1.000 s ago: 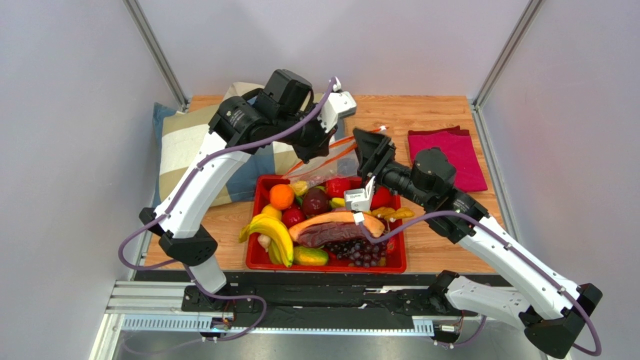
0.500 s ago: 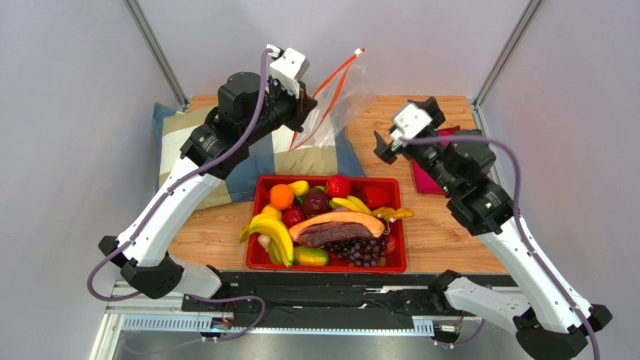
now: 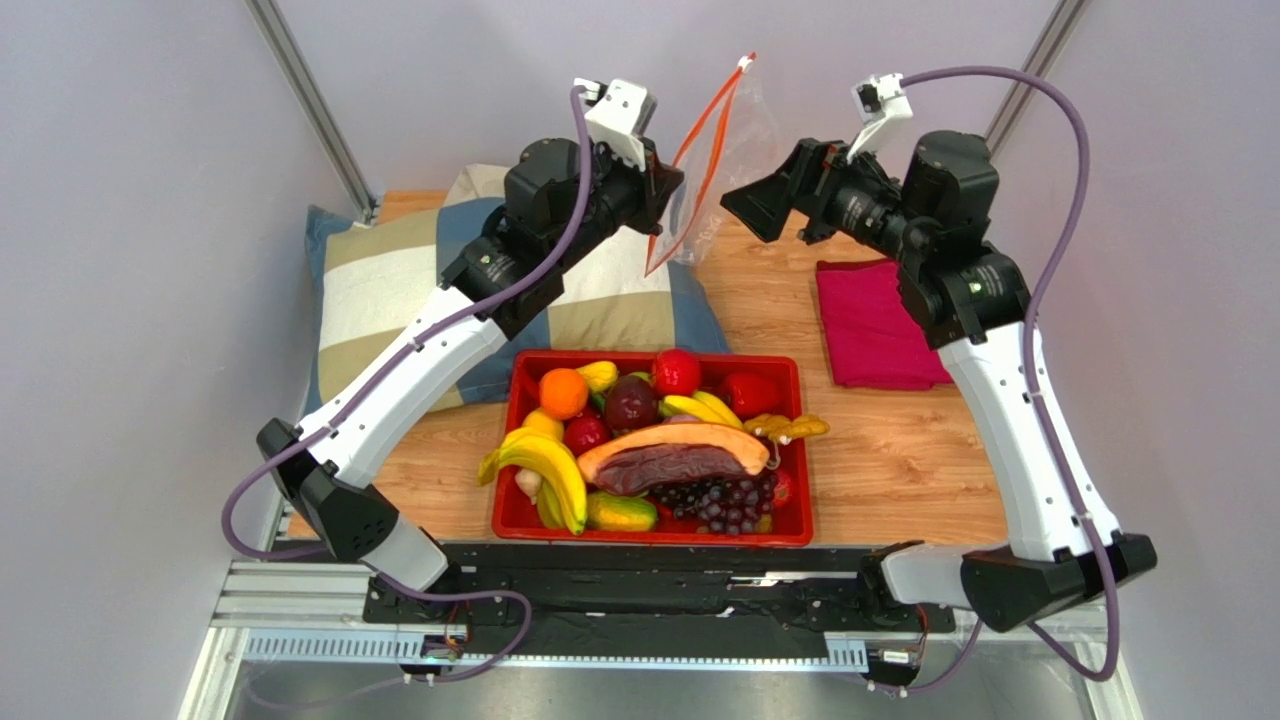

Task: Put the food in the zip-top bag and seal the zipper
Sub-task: Pick up the zipper food storage bag at the center of the board.

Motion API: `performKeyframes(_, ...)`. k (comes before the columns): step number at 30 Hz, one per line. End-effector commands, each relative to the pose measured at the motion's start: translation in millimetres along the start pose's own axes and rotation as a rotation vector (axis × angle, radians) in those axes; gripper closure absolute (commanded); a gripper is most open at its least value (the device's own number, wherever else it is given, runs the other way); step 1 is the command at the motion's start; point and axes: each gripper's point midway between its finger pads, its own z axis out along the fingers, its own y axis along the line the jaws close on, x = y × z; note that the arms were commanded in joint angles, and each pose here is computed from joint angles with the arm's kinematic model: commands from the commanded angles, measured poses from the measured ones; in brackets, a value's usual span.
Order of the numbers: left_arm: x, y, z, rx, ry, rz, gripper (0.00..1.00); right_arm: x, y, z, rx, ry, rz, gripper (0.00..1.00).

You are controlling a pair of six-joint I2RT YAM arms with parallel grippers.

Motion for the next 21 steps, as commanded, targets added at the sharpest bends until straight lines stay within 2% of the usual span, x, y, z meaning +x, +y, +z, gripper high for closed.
performKeyframes(1, -11, -10, 8, 0.017, -0.067, -0.039, 1.00, -7, 18, 11, -0.099, 0.018, 0.209, 0.02)
performKeyframes(2, -8, -10, 8, 0.018, -0.062, -0.042, 1.00, -9, 14, 15, -0.090, 0.009, 0.212, 0.10)
performKeyframes(5, 0, -15, 11, 0.038, -0.048, -0.043, 1.00, -11, -2, 26, -0.045, -0.007, 0.250, 0.20)
performKeyframes(11, 15, -17, 15, 0.037, -0.014, -0.039, 1.00, -22, -13, 46, -0.060, -0.021, 0.290, 0.33)
performKeyframes(13, 21, -20, 16, 0.052, 0.002, -0.038, 1.00, -21, -17, 51, -0.057, -0.018, 0.292, 0.33)
performKeyframes(15, 26, -21, 18, 0.057, 0.018, -0.045, 1.00, -19, -21, 55, -0.051, -0.014, 0.296, 0.42)
performKeyframes(16, 29, -21, 18, 0.057, 0.026, -0.048, 1.00, -16, -23, 56, -0.047, -0.006, 0.297, 0.49)
performKeyframes(17, 31, -21, 18, 0.057, 0.032, -0.050, 1.00, -13, -29, 57, -0.028, -0.002, 0.299, 0.62)
performKeyframes(21, 35, -14, 15, 0.043, 0.049, -0.061, 1.00, -6, -59, 47, 0.054, 0.012, 0.307, 0.84)
